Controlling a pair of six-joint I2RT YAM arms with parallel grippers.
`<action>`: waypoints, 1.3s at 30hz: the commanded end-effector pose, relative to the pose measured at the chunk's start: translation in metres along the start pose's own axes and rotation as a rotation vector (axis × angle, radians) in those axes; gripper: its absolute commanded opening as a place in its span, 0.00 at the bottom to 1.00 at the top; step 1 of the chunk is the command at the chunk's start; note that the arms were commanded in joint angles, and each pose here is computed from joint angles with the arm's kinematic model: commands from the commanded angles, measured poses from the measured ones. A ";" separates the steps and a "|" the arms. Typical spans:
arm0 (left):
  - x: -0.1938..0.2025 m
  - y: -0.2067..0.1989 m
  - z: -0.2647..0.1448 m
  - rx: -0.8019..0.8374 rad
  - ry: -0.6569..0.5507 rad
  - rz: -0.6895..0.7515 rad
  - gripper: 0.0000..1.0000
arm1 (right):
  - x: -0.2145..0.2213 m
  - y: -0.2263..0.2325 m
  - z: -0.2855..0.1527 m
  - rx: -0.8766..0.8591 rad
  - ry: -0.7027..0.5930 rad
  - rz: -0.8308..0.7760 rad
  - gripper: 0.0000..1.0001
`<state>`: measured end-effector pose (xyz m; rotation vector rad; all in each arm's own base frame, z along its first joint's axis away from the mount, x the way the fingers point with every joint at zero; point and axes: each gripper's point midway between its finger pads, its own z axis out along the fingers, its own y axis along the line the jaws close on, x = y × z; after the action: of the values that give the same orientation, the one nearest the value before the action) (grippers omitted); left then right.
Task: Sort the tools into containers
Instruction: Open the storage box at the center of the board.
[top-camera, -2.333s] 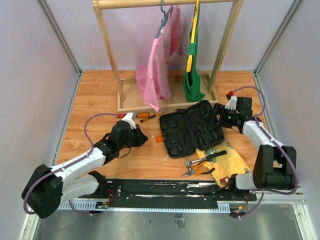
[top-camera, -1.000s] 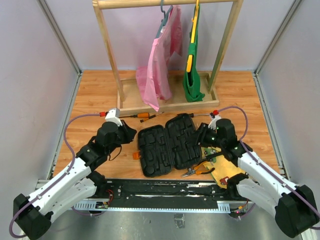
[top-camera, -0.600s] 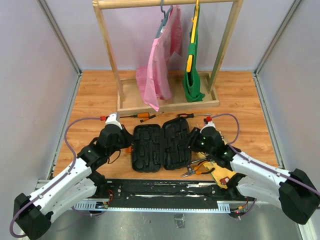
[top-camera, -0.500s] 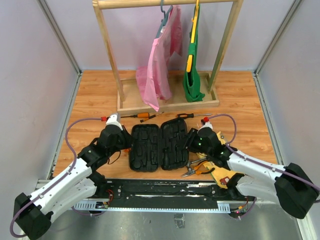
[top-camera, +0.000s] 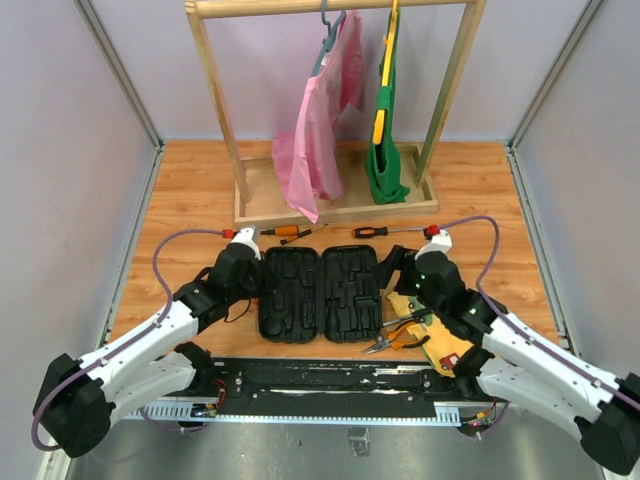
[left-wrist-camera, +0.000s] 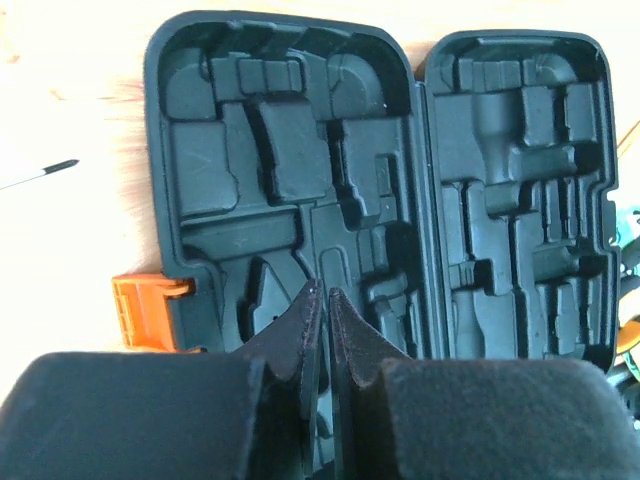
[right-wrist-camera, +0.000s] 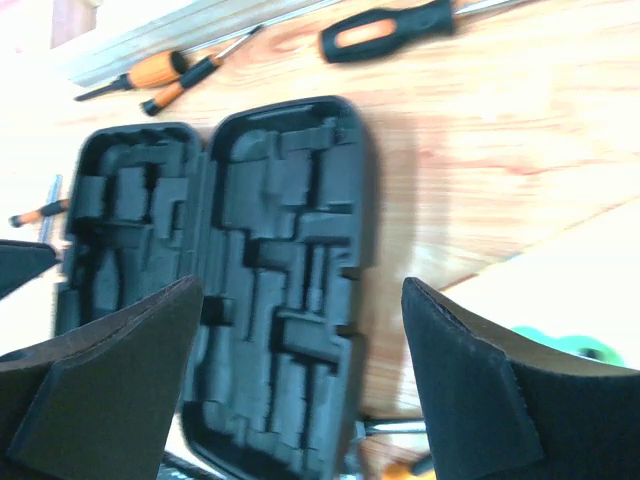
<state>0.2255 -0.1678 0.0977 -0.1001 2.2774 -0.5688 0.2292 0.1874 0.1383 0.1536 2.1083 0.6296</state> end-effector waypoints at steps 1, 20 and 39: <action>-0.010 -0.022 0.004 0.104 -0.024 0.030 0.11 | -0.015 -0.054 -0.026 0.207 -0.022 -0.184 0.82; -0.023 -0.027 -0.001 0.110 -0.085 -0.073 0.20 | -0.020 -0.097 -0.024 0.262 0.076 -0.107 0.88; -0.152 -0.098 -0.050 0.157 -0.285 -0.116 0.96 | 0.015 -0.147 -0.046 0.563 0.088 0.171 0.92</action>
<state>0.2762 -0.1952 0.2411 -0.2175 2.0000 -0.7230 0.2145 0.0658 0.0877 0.4765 2.3106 0.2066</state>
